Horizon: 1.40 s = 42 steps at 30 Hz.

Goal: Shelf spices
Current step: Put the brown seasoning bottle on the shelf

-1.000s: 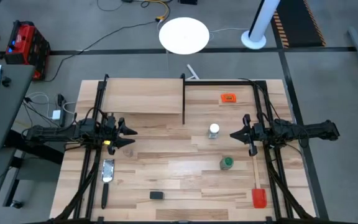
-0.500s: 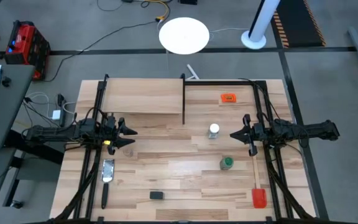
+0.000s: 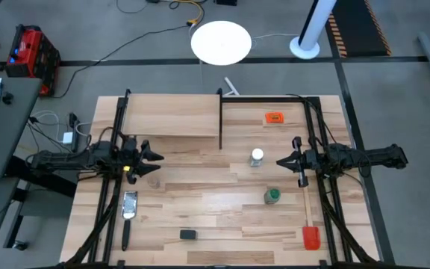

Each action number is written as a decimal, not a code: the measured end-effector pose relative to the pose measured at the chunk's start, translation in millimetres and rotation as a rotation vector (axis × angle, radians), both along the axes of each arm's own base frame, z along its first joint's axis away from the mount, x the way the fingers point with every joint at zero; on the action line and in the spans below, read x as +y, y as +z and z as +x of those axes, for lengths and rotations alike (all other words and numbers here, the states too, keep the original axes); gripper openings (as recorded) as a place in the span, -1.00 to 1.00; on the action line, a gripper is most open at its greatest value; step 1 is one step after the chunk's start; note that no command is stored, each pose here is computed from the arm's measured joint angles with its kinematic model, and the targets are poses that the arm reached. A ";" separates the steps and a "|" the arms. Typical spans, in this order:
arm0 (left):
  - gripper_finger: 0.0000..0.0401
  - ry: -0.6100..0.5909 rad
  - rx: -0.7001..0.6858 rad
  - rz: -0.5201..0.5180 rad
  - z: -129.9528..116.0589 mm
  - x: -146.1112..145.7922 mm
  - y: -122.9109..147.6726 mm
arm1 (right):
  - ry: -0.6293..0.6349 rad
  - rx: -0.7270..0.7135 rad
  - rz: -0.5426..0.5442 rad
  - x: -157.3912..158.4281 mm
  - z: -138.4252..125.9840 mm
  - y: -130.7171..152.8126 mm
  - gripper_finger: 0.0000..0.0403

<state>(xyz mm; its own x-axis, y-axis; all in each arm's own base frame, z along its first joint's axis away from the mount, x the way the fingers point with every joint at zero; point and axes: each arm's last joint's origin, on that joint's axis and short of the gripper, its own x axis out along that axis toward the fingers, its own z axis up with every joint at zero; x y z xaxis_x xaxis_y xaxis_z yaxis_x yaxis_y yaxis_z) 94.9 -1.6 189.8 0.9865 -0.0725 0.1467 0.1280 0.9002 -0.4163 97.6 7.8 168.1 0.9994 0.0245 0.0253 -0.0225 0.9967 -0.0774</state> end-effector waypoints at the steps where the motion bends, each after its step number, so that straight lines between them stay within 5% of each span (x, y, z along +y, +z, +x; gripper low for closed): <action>1: 0.02 -0.013 -0.046 0.021 -2.2 -0.5 9.0 | 0.000 0.000 0.000 0.0 0.0 0.0 -0.87; 10: 0.02 0.050 -0.202 0.262 -17.6 -0.5 57.0 | -0.004 -0.089 0.008 -0.5 -2.7 17.0 -0.87; 18: 0.02 0.143 -0.057 0.367 -3.9 2.3 81.3 | -0.006 -0.227 0.003 -1.6 -13.9 62.3 -0.87; 26: 0.02 0.122 0.094 0.491 31.1 2.5 117.1 | 0.010 -0.131 0.126 0.3 2.1 85.4 -0.87; 34: 0.02 0.077 0.167 0.362 55.1 2.1 142.6 | 0.061 0.033 0.186 12.6 41.8 108.0 -0.87; 42: 0.02 0.069 0.215 0.305 64.3 2.2 137.6 | 0.091 0.114 0.138 25.2 79.2 133.5 -0.87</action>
<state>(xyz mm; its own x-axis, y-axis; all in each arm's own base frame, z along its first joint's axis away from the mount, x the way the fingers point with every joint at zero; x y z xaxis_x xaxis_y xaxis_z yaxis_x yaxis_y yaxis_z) 159.1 0.7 327.4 0.9965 -0.0130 -0.0825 0.0015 0.9904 -0.1382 176.8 33.0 301.6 0.9897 0.1193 -0.0786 -0.1141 0.9912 0.0678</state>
